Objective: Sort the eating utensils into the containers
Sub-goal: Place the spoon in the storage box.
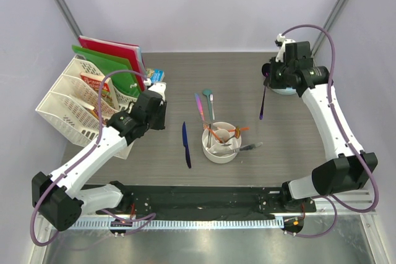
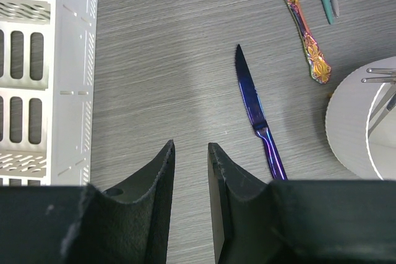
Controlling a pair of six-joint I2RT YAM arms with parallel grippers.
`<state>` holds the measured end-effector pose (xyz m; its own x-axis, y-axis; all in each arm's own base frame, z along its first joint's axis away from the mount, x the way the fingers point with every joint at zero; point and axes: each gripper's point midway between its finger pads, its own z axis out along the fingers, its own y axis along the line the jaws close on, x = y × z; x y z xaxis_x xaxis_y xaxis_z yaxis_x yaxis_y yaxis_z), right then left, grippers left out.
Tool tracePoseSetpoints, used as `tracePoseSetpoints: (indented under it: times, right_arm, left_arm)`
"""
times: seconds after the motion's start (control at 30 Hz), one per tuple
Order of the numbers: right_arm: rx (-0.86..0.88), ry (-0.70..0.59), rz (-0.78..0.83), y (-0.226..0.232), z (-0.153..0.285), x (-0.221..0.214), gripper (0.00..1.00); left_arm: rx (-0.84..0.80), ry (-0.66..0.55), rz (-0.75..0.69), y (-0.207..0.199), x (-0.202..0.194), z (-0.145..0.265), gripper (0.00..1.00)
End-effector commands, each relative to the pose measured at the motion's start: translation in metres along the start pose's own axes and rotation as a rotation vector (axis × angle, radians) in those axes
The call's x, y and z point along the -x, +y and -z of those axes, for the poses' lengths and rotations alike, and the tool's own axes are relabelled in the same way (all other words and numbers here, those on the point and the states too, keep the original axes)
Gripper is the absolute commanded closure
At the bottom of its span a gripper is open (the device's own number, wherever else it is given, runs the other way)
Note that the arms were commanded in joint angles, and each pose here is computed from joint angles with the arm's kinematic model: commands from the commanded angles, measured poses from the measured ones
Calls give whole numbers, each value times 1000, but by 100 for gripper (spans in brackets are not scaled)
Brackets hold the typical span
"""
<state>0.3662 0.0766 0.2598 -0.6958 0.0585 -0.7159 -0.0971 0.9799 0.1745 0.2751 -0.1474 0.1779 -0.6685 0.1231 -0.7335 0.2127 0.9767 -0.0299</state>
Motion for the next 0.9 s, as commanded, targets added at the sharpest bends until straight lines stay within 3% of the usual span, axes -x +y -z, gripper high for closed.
tracePoseSetpoints:
  times: [0.0,0.17,0.37,0.47,0.87]
  right_arm:
    - [45,-184,22,16,29,56,99]
    - [99,-244,17,29,45,81,99]
    - [313,-301,-30,70,71,93,99]
    - [393,-349,-36,85,77,85,99]
    - [533,-228,-53,115,58,29,99]
  left_arm:
    - [-26,-53,32,-3,14,8,71]
    - [-35,-46,41,-6,12,7,71]
    - [-51,-39,56,-11,13,1,71]
    - [-72,-30,57,-17,14,-2,71]
    - [-83,-21,74,-22,15,-7,71]
